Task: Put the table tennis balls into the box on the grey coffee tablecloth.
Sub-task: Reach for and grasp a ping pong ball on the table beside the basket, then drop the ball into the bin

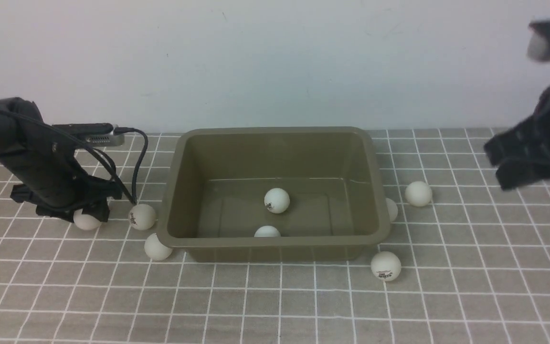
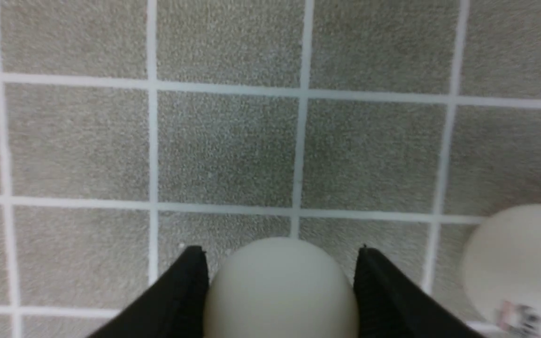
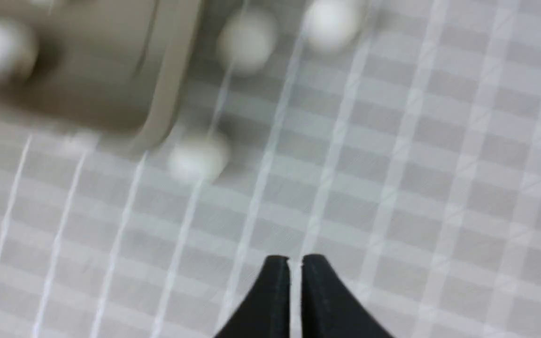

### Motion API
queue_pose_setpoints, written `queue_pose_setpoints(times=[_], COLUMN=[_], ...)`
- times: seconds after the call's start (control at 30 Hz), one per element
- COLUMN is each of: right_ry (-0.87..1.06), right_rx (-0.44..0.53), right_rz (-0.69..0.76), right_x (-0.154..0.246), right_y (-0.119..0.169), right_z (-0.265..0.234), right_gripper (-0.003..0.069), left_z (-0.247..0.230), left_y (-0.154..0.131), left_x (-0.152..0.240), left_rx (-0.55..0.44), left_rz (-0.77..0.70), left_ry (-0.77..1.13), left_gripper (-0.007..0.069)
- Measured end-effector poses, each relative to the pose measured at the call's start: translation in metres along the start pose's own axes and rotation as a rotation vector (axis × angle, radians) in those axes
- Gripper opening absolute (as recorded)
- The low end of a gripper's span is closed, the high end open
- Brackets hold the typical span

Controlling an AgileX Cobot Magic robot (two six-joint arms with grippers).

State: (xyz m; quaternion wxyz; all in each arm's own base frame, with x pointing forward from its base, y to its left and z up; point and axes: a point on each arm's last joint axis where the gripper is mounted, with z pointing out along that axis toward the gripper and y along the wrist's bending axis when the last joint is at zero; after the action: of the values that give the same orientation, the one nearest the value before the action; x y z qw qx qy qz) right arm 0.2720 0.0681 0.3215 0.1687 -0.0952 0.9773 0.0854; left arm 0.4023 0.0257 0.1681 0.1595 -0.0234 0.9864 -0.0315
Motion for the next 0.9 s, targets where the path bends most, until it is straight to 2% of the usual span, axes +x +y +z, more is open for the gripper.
queue_pose_setpoints(times=[0.03,0.07,0.17,0.3,0.33,0.4,0.5,0.6,0.73,0.77,0.87,0.9], right_ry=[0.005,0.039,0.049,0.037,0.019,0.026,0.042,0.037,0.035,0.040,0.050,0.065], right_rx=[-0.005,-0.051,-0.075,-0.083,-0.080,-0.073,-0.060,-0.050,-0.042,-0.041,-0.041,-0.043], right_rz=[0.000,-0.011,-0.023,-0.053,-0.060,-0.053,-0.040,-0.032,-0.026,-0.026,-0.037,-0.037], right_x=[0.001,0.012,0.020,0.018,0.015,0.013,0.013,0.011,0.011,0.012,0.013,0.014], right_y=[0.001,0.009,0.018,0.031,0.034,0.034,0.032,0.030,0.029,0.028,0.028,0.028], right_z=[0.003,0.035,0.064,0.107,0.119,0.138,0.160,0.176,0.188,0.191,0.191,0.190], right_gripper=[0.0008,0.0011,0.0057,0.0213,0.0275,0.0379,0.0493,0.0565,0.0551,0.0516,0.0330,0.0342], left_z=[-0.002,-0.036,-0.075,-0.125,-0.130,-0.127,-0.112,-0.091,-0.072,-0.068,-0.069,-0.074], left_y=[0.000,-0.004,-0.014,-0.054,-0.069,-0.090,-0.118,-0.140,-0.155,-0.158,-0.161,-0.160], left_x=[0.000,-0.015,-0.026,-0.034,-0.033,-0.031,-0.026,-0.020,-0.017,-0.016,-0.017,-0.020], left_rx=[0.002,0.016,0.061,0.201,0.245,0.290,0.315,0.315,0.304,0.304,0.299,0.295], left_rz=[0.001,0.008,0.011,0.124,0.167,0.226,0.296,0.349,0.379,0.383,0.377,0.372], left_ry=[0.009,-0.007,-0.056,-0.144,-0.153,-0.143,-0.097,-0.041,-0.012,-0.011,-0.018,-0.030], left_gripper=[0.0352,0.0352,0.0352,0.0352,0.0352,0.0352,0.0352,0.0357,0.0466,0.0505,0.0563,0.0558])
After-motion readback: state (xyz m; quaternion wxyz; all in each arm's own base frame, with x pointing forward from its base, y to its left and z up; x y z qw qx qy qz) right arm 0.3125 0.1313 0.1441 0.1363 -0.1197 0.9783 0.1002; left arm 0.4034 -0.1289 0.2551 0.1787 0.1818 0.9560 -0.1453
